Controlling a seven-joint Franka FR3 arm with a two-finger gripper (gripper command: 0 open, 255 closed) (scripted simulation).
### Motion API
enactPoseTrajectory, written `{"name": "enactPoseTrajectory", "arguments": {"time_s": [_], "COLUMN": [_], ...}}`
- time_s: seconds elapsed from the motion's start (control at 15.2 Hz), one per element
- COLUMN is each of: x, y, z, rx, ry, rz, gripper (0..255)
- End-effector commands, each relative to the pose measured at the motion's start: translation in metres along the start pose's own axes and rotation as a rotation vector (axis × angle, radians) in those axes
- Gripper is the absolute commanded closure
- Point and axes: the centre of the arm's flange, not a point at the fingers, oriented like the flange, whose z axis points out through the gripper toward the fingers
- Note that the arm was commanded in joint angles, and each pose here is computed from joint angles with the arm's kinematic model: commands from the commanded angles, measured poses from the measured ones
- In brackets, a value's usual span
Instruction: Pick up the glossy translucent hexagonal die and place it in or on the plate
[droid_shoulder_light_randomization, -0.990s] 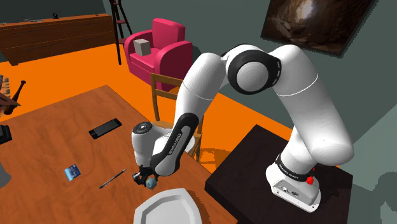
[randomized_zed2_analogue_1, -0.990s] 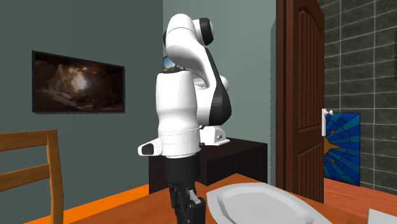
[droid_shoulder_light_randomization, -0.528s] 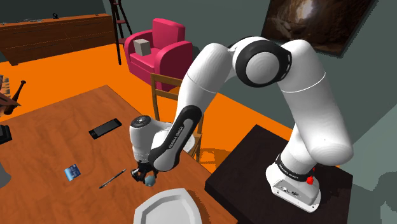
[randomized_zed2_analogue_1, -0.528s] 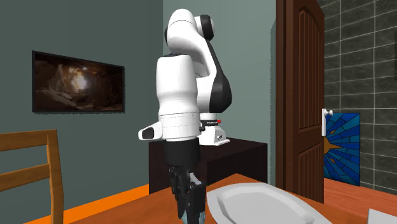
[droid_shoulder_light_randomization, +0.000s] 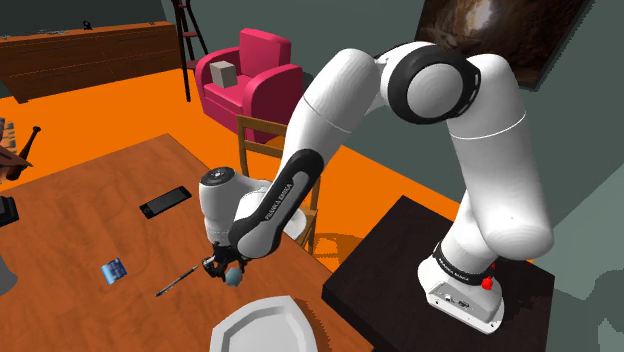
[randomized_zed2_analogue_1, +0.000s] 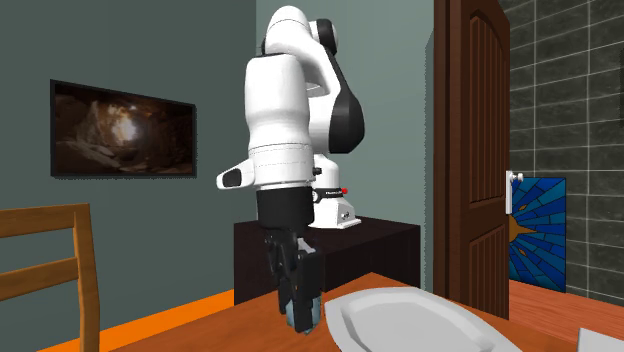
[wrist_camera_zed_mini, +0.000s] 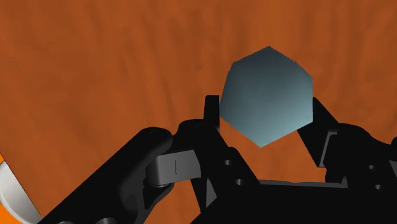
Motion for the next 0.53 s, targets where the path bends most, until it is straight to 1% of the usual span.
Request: {"name": "enactPoseTrajectory", "arguments": {"time_s": [0.0, 0.07, 0.46], "x": [-0.001, -0.001, -0.08], "y": [-0.002, -0.002, -0.004], "z": [-0.01, -0.016, -0.011], "rx": [0.0, 0.0, 0.0], "ry": [0.0, 0.0, 0.0], "rz": [0.0, 0.0, 0.0], "gripper": [255, 255, 255]}}
